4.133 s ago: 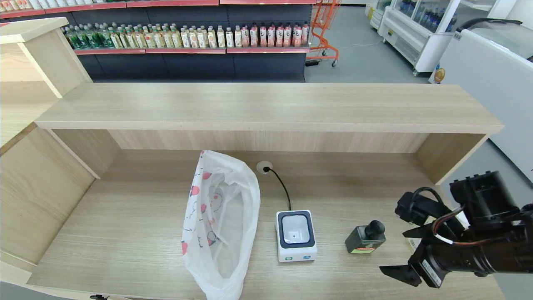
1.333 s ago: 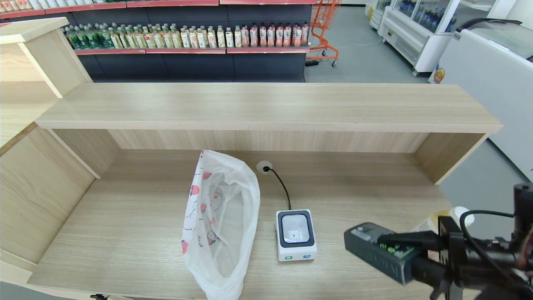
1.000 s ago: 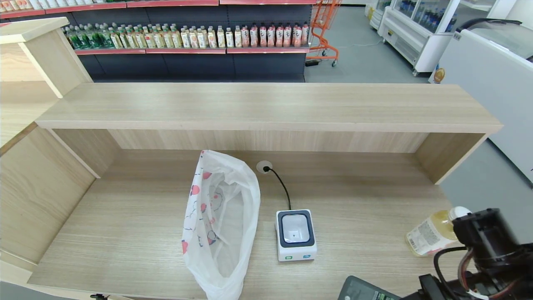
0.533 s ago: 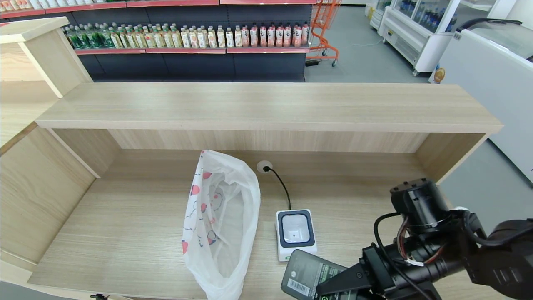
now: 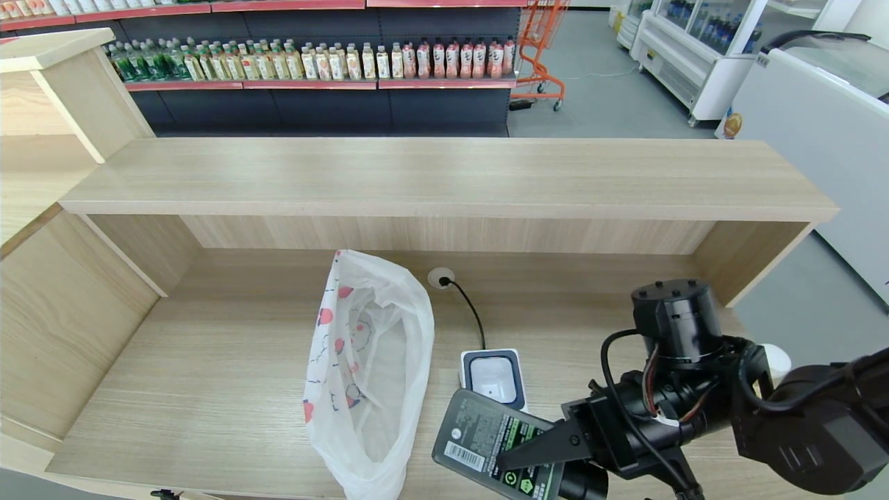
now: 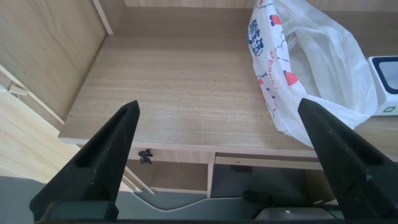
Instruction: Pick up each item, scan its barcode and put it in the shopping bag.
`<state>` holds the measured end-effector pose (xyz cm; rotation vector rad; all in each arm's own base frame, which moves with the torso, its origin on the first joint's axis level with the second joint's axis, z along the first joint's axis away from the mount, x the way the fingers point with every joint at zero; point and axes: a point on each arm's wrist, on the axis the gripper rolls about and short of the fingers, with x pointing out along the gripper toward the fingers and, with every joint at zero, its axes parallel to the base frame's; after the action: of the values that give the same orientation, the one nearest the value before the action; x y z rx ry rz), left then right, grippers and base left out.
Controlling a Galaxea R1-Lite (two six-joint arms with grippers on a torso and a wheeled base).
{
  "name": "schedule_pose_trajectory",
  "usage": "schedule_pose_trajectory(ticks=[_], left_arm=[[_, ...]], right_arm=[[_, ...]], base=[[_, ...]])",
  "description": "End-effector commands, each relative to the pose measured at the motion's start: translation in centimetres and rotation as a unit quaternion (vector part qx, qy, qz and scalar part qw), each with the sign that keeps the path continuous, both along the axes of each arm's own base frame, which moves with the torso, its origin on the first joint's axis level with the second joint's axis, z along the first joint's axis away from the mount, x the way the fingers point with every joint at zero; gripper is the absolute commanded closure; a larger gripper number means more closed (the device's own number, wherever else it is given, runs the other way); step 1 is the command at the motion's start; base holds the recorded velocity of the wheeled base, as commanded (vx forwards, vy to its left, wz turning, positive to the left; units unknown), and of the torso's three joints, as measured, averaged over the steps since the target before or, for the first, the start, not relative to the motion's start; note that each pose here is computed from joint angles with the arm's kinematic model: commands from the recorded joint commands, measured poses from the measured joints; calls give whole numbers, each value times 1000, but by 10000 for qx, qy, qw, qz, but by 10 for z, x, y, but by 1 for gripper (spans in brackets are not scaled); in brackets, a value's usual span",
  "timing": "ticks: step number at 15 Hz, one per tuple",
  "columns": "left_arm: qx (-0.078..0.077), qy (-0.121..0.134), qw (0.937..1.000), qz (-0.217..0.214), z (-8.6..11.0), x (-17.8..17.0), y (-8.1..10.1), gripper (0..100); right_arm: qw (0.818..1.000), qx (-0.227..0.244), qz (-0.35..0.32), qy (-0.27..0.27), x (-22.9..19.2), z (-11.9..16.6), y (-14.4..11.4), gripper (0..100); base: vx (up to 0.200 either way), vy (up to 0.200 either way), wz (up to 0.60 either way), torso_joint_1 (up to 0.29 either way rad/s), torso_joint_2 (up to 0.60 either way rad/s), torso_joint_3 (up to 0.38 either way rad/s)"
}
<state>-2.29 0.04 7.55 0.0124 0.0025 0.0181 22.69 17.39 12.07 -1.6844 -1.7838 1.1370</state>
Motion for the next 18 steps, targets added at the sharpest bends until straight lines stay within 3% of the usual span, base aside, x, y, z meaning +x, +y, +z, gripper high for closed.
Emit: schedule_pose_trajectory(ticks=[1, 6, 18], left_arm=[[0, -4, 10000, 2, 0, 0, 0, 0], [0, -4, 10000, 2, 0, 0, 0, 0], [0, -4, 10000, 2, 0, 0, 0, 0]], right_arm=[[9993, 206, 17, -326, 4, 5, 4, 100], [9970, 380, 25, -681, 11, 5, 7, 100], [9977, 320, 12, -591, 26, -5, 15, 100]], base=[[0, 0, 0, 0, 0, 0], [0, 0, 0, 0, 0, 0], [0, 0, 0, 0, 0, 0]])
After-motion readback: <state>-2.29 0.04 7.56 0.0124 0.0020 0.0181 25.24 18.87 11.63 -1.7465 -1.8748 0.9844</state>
